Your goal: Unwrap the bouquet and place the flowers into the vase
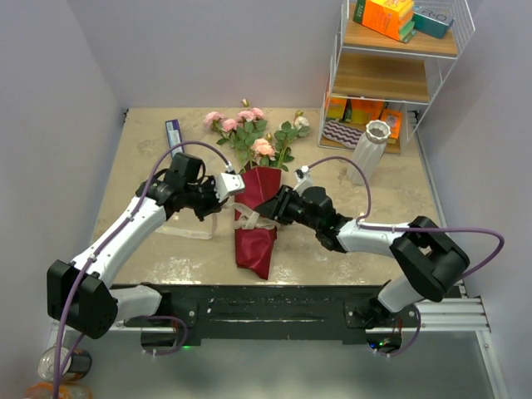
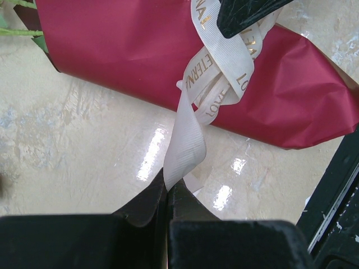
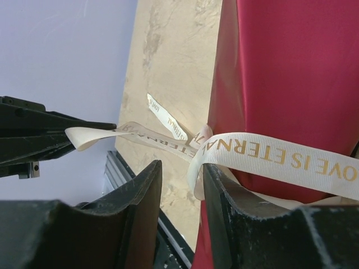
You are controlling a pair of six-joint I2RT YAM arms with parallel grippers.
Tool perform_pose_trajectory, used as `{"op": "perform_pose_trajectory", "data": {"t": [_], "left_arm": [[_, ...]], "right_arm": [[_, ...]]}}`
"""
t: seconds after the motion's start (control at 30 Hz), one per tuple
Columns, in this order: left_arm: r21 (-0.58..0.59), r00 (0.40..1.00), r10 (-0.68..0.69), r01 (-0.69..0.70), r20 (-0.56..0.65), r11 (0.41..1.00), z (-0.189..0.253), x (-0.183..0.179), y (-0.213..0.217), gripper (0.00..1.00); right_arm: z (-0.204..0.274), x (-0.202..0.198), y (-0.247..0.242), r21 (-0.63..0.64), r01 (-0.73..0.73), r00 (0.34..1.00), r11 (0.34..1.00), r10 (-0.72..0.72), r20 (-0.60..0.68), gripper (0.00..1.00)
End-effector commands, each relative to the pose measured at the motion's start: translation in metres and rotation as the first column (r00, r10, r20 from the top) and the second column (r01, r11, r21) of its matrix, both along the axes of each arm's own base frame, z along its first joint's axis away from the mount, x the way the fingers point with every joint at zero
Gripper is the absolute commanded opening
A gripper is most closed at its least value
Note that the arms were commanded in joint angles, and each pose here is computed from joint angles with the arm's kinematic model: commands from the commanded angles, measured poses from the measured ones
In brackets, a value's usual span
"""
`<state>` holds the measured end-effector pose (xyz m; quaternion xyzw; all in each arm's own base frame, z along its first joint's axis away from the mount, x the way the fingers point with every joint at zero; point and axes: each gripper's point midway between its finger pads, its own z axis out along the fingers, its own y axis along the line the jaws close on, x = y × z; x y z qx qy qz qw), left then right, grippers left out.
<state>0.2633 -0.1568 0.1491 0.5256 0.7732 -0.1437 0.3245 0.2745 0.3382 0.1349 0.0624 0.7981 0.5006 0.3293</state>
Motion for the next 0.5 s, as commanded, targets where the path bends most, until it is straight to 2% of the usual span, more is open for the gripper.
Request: {"op": "perform_pose_trajectory", "data": {"t": [0.0, 0.13, 0.17, 0.23, 0.27, 0.37, 0.47], "left_arm": [[-0.016, 0.999, -0.01, 0.011, 0.052, 1.0, 0.016, 0.004, 0.0, 0.0], [-0.023, 0.999, -0.012, 0.013, 0.047, 1.0, 0.016, 0.003, -0.002, 0.0], [-0.024, 0.999, -0.012, 0.013, 0.046, 1.0, 0.016, 0.004, -0.002, 0.0], [-0.026, 0.999, -0.016, 0.017, 0.042, 1.0, 0.017, 0.003, -0.003, 0.0], [-0.026, 0.999, -0.016, 0.017, 0.042, 1.0, 0.017, 0.003, -0.003, 0.0], [-0.02, 0.999, -0.012, 0.013, 0.04, 1.0, 0.016, 0.003, -0.001, 0.0], [-0.02, 0.999, 0.004, -0.004, 0.037, 1.0, 0.016, 0.003, 0.0, 0.0]], "right_arm": [[0.011, 0.008, 0.007, 0.05, 0.003, 1.0, 0.999, -0.004, 0.014, 0.4], [0.003, 0.012, 0.011, 0.07, 0.013, 1.0, 0.997, -0.013, 0.0, 0.31], [-0.001, 0.013, 0.011, 0.071, 0.017, 1.0, 0.997, -0.017, -0.007, 0.18], [0.002, 0.016, 0.008, 0.089, 0.043, 0.999, 0.995, -0.044, 0.011, 0.04], [0.01, 0.017, 0.006, 0.097, 0.052, 0.998, 0.994, -0.055, 0.029, 0.0], [0.02, 0.019, -0.005, 0.087, 0.094, 0.993, 0.992, -0.1, 0.063, 0.0], [0.053, 0.018, -0.02, 0.11, 0.14, 0.979, 0.984, -0.154, 0.132, 0.0]]}}
